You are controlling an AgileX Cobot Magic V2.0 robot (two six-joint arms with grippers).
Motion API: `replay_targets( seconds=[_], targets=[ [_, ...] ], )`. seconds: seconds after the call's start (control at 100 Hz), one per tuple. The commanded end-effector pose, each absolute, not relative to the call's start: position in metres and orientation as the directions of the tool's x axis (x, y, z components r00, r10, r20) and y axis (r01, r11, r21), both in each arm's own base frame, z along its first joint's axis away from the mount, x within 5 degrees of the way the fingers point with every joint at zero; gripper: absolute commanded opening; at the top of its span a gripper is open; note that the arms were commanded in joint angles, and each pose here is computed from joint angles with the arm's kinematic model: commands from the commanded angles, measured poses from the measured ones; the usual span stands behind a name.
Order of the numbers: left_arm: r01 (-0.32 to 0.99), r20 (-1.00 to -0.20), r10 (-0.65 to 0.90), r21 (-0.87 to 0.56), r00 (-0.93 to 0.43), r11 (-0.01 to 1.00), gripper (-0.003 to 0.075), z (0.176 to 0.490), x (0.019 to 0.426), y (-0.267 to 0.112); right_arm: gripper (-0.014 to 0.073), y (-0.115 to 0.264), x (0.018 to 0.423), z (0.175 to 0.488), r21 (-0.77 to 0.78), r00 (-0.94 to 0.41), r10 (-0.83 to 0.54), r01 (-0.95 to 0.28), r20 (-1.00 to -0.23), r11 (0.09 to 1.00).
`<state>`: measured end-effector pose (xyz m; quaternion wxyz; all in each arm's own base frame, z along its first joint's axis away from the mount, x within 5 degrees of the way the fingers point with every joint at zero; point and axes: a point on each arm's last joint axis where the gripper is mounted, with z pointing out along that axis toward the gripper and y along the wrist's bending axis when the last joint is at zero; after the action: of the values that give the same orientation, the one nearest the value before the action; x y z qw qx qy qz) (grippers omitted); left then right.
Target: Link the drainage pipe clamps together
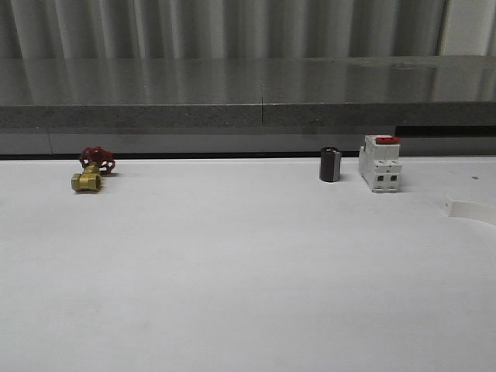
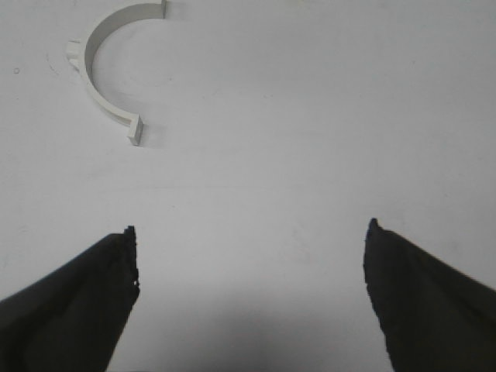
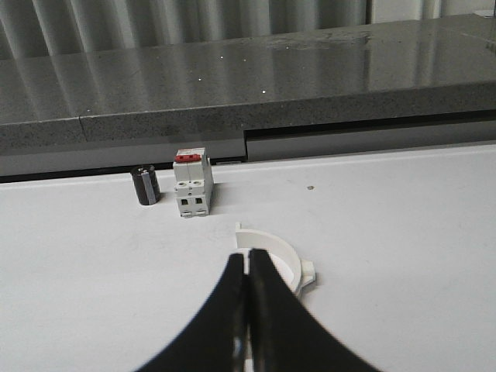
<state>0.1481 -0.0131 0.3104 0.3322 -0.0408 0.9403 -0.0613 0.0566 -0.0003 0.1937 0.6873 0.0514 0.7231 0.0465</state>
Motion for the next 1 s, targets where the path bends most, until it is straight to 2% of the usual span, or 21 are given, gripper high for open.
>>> replay_targets(
  seconds=[0.0, 0.26, 0.55, 0.69, 0.99],
  targets=[
    [-0.054, -0.667, -0.136, -0.142, -0.732, 0.988, 0.0587, 0.323, 0.170, -0.010, -0.0118, 0.000, 0.054, 0.207, 0.131, 0.063, 0.131, -0.001, -0.989, 0.991],
    [-0.081, -0.550, -0.095, -0.049, -0.830, 0.995, 0.0586, 0.310, 0.253, 0.020, -0.0118, 0.000, 0.054, 0.207, 0.131, 0.063, 0.131, -0.001, -0.989, 0.991],
    [-0.087, -0.414, -0.081, -0.003, -0.907, 0.996, 0.0586, 0.264, 0.335, 0.065, -0.0118, 0.000, 0.054, 0.207, 0.131, 0.063, 0.131, -0.001, -0.989, 0.991],
    [-0.084, -0.366, -0.078, -0.001, -0.927, 0.997, 0.0586, 0.243, 0.360, 0.077, -0.0118, 0.000, 0.054, 0.207, 0.131, 0.063, 0.131, -0.001, -0.989, 0.991],
    [-0.043, -0.335, -0.037, 0.009, -0.942, 0.999, 0.0586, 0.217, 0.396, 0.087, -0.0118, 0.000, 0.054, 0.207, 0.131, 0.063, 0.131, -0.001, -0.989, 0.991]
  ],
)
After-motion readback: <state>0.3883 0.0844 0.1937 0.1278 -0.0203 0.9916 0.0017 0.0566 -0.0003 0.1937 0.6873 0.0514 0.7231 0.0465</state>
